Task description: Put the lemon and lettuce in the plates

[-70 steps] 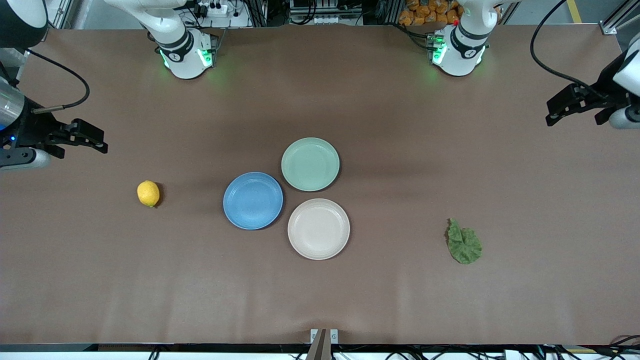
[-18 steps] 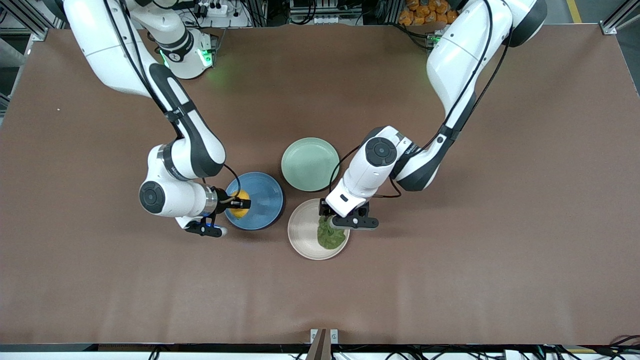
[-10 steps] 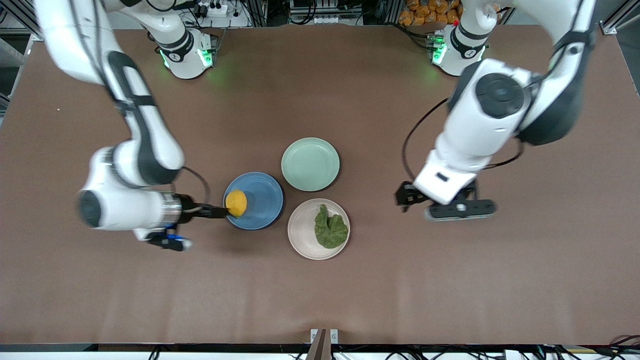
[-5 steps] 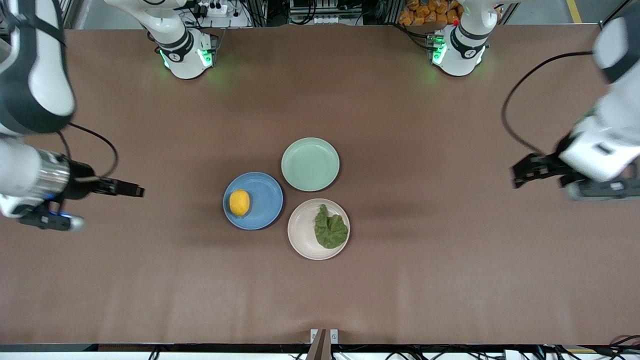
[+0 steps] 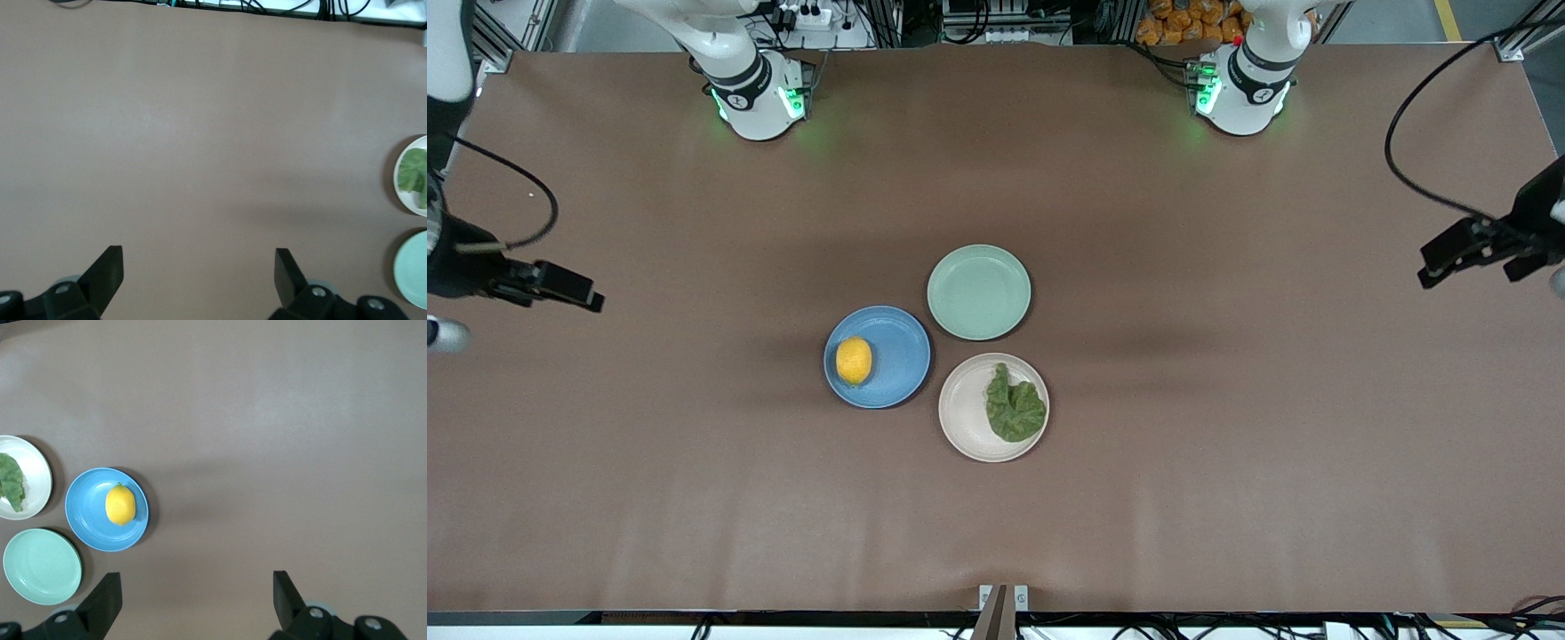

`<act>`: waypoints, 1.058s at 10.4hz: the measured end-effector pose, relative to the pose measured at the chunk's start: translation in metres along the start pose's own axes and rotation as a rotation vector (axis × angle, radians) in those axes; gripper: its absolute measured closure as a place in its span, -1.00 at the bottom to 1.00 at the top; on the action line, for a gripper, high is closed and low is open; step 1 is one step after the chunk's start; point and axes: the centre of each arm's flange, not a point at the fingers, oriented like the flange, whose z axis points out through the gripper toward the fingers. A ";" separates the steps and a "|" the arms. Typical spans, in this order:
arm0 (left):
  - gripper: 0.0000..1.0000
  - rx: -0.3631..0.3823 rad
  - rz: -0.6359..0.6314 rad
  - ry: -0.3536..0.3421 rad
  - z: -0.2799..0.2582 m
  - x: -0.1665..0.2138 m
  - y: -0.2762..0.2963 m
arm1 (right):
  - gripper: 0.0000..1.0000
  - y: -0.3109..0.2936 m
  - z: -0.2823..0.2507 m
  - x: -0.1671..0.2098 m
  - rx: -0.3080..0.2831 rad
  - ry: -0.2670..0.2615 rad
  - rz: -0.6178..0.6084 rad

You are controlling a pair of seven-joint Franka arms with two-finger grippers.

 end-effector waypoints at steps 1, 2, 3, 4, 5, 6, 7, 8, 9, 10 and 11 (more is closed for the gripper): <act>-1.00 -0.010 -0.015 0.000 -0.010 -0.006 -0.007 | -1.00 0.003 -0.010 -0.011 -0.014 -0.005 -0.008; -1.00 -0.006 -0.016 -0.013 -0.017 -0.014 -0.008 | -1.00 0.005 -0.016 -0.020 -0.036 -0.016 -0.010; -1.00 0.000 -0.011 -0.035 -0.021 -0.022 -0.005 | -1.00 0.006 -0.015 -0.026 -0.050 -0.026 -0.010; -1.00 0.004 -0.007 -0.046 -0.025 -0.027 -0.003 | -1.00 0.005 -0.012 -0.030 -0.055 -0.036 -0.011; -1.00 0.006 -0.007 -0.047 -0.028 -0.030 -0.002 | -1.00 0.005 -0.008 -0.032 -0.058 -0.045 -0.012; -1.00 0.007 -0.005 -0.048 -0.029 -0.032 -0.001 | -1.00 0.005 -0.006 -0.034 -0.060 -0.051 -0.013; -1.00 0.006 -0.002 -0.052 -0.028 -0.033 0.000 | -1.00 0.004 -0.005 -0.035 -0.061 -0.054 -0.014; -1.00 0.005 0.004 -0.055 -0.027 -0.034 0.004 | -1.00 0.004 -0.004 -0.036 -0.061 -0.054 -0.014; -1.00 0.004 0.019 -0.057 -0.027 -0.035 0.011 | -1.00 0.004 -0.004 -0.036 -0.062 -0.053 -0.015; -1.00 0.004 0.033 -0.058 -0.026 -0.037 0.019 | -1.00 0.005 -0.004 -0.036 -0.062 -0.053 -0.017; -1.00 0.004 0.039 -0.057 -0.027 -0.038 0.023 | -1.00 0.005 -0.004 -0.036 -0.063 -0.053 -0.019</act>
